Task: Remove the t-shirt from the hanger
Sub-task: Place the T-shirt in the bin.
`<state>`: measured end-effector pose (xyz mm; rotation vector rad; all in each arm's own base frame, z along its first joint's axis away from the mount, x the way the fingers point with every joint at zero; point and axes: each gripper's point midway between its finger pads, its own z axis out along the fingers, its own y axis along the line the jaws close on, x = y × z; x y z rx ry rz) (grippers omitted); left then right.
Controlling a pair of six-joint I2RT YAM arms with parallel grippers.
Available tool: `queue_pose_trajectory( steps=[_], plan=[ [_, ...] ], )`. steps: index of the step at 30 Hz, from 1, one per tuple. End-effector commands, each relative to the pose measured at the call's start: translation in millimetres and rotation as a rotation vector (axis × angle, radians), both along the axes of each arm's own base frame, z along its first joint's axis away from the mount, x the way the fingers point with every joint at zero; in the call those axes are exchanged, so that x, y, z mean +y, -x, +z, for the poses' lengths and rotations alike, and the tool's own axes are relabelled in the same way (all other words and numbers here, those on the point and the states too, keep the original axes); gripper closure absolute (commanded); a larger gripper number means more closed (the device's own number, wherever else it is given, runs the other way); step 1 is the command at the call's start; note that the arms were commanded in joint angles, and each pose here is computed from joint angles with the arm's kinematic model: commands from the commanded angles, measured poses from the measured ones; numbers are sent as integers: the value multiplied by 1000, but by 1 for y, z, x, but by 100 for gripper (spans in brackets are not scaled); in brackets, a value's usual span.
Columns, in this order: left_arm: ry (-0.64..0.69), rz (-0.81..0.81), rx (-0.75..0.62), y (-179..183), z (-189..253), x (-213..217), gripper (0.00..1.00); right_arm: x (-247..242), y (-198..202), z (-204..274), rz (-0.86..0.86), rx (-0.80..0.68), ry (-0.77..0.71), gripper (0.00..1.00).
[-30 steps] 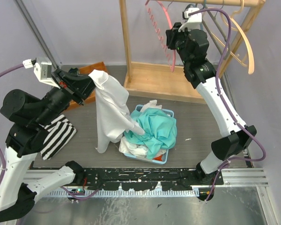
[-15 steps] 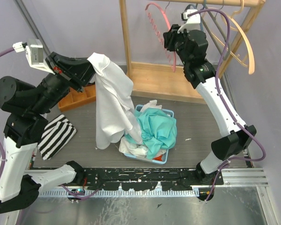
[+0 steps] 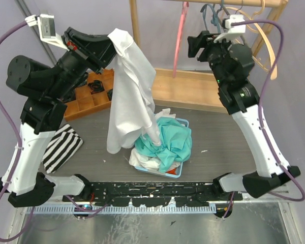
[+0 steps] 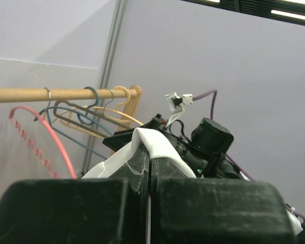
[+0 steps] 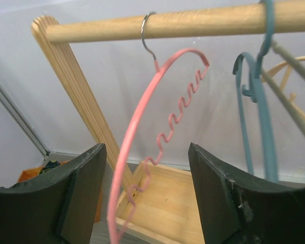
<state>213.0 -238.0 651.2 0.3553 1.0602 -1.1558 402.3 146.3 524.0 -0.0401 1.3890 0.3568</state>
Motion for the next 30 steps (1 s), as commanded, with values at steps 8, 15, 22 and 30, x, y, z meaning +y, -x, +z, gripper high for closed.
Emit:
queue_pose_trajectory(
  steps=[8, 15, 22, 30],
  plan=[
    [187, -103, -143, 27, 84, 8, 100, -59, 95, 25, -99, -90, -56, 27],
    [283, -125, -144, 14, 94, 3, 100, -65, 122, 14, -71, -68, -90, 27],
    [288, -125, -104, -1, 87, -5, 100, -17, 148, -14, 228, -35, -31, 27],
    [306, -129, -95, 0, 91, -3, 100, 26, 181, -68, 529, 45, -6, 26]
  ],
)
